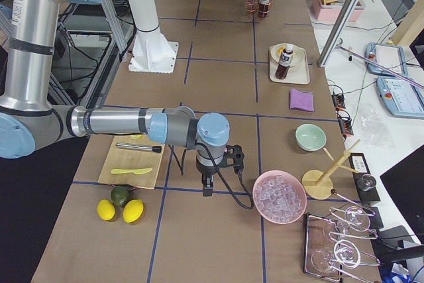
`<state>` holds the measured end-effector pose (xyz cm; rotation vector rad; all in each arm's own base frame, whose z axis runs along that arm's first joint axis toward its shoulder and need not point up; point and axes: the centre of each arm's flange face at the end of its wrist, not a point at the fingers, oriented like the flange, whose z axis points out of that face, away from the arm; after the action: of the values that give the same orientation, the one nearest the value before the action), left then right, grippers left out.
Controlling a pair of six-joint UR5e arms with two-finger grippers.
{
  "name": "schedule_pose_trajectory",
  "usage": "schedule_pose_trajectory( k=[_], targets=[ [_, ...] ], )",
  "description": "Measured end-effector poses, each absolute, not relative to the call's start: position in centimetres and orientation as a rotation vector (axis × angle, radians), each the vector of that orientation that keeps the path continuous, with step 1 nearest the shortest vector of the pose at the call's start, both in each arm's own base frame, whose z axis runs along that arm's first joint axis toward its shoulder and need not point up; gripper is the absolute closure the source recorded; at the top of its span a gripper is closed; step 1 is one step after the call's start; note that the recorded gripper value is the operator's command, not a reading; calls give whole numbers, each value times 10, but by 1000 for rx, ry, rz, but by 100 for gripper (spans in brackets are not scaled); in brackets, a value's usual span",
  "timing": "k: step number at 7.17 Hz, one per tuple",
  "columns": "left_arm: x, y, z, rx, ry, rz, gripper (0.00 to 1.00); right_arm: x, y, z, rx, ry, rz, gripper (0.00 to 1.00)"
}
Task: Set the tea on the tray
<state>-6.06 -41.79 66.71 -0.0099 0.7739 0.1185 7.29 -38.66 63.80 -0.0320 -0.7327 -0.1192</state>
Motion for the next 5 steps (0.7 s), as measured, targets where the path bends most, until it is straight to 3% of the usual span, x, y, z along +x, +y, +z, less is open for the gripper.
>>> schedule_pose_trajectory(
  k=[5],
  targets=[
    [-61, -424, 660, 6, 773, 124, 0, 73, -387, 638, -31, -732, -120, 0]
  ],
)
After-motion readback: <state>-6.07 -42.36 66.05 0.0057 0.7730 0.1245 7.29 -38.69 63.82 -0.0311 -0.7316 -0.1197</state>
